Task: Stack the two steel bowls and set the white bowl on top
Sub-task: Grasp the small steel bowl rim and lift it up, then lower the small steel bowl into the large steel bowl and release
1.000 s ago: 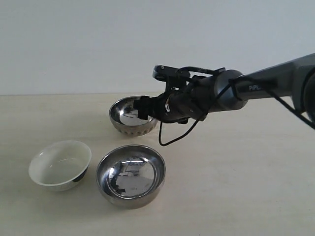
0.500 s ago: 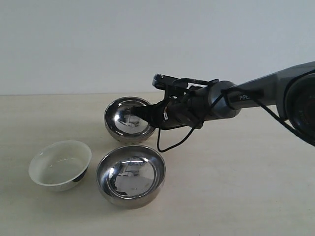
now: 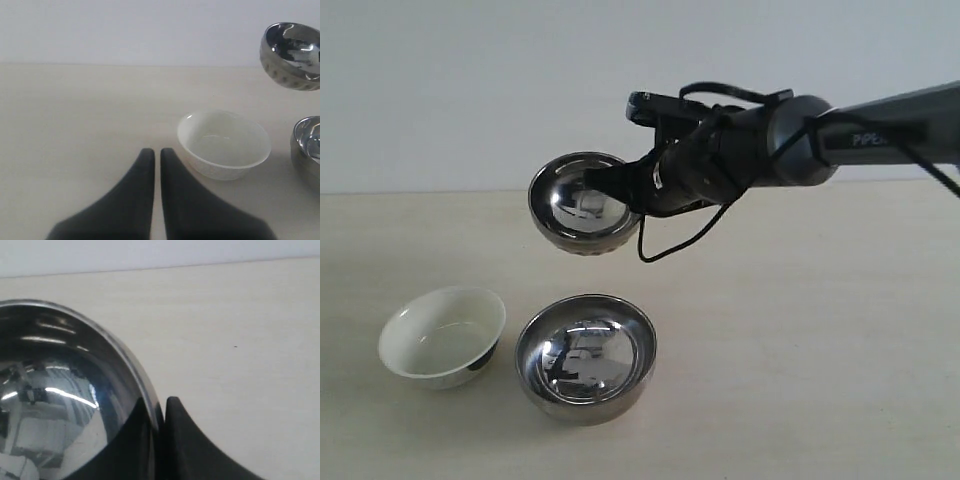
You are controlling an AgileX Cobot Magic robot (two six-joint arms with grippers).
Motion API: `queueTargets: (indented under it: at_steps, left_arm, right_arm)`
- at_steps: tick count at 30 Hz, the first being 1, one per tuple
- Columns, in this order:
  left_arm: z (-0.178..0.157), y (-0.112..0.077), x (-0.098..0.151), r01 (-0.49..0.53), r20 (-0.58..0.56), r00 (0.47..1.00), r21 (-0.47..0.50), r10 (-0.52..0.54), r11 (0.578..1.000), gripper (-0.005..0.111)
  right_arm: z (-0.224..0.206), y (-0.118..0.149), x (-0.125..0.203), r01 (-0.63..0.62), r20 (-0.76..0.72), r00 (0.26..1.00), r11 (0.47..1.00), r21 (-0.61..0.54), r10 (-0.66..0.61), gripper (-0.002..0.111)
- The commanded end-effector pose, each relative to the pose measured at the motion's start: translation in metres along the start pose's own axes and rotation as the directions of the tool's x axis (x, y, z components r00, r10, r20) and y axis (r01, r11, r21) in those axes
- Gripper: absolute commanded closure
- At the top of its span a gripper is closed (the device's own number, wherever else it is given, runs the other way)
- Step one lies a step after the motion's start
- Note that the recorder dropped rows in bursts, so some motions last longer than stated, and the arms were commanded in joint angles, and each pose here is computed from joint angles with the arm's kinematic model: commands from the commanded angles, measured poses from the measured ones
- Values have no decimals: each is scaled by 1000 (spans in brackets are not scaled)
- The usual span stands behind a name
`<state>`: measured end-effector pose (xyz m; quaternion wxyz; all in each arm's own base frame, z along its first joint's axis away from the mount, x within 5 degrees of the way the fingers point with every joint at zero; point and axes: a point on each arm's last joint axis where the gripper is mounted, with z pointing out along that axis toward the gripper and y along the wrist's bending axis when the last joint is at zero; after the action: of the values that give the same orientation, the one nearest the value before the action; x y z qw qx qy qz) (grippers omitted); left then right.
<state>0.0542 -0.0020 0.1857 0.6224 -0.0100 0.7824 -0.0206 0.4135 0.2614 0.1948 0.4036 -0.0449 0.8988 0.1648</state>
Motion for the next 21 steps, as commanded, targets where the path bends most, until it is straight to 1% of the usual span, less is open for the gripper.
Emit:
queueTargets:
  at_steps: [1,2,5,7,9,11,14,17,21]
  left_arm:
    - [0,0,0,4,7,1000,5,-4,1000,103]
    - [0,0,0,4,7,1000,5,-4,1000,103]
    - [0,0,0,4,7,1000,5,-4,1000,103]
    - [0,0,0,4,7,1000,5,-4,1000,103]
    - [0,0,0,4,7,1000,5,-4,1000,103]
    - [0,0,0,4,7,1000,5,-4,1000,103]
    - [0,0,0,4,7,1000,5,-4,1000,103]
    - [0,0,0,4,7,1000,5,-4,1000,103]
    - [0,0,0,4,7,1000,5,-4,1000,103]
  right_arm:
    - [-38,3,-17,63,-68,996,997,44,-60,108]
    - [-44,6,-18,56,-87,995,998,23,-54,108]
    - [-63,15,-22,82,-139,986,994,-70,-91,108]
    - [-77,21,-22,96,-196,973,986,-137,-122,108]
    - [-87,23,-18,142,-260,948,974,-176,-185,108]
    - [-91,20,-9,185,-361,902,967,-177,-239,108]
    - [-94,15,5,231,-473,830,954,-192,-296,108]
    - [-90,11,16,229,-504,812,955,-188,-294,108]
    - [-83,8,24,216,-464,839,957,-194,-283,108]
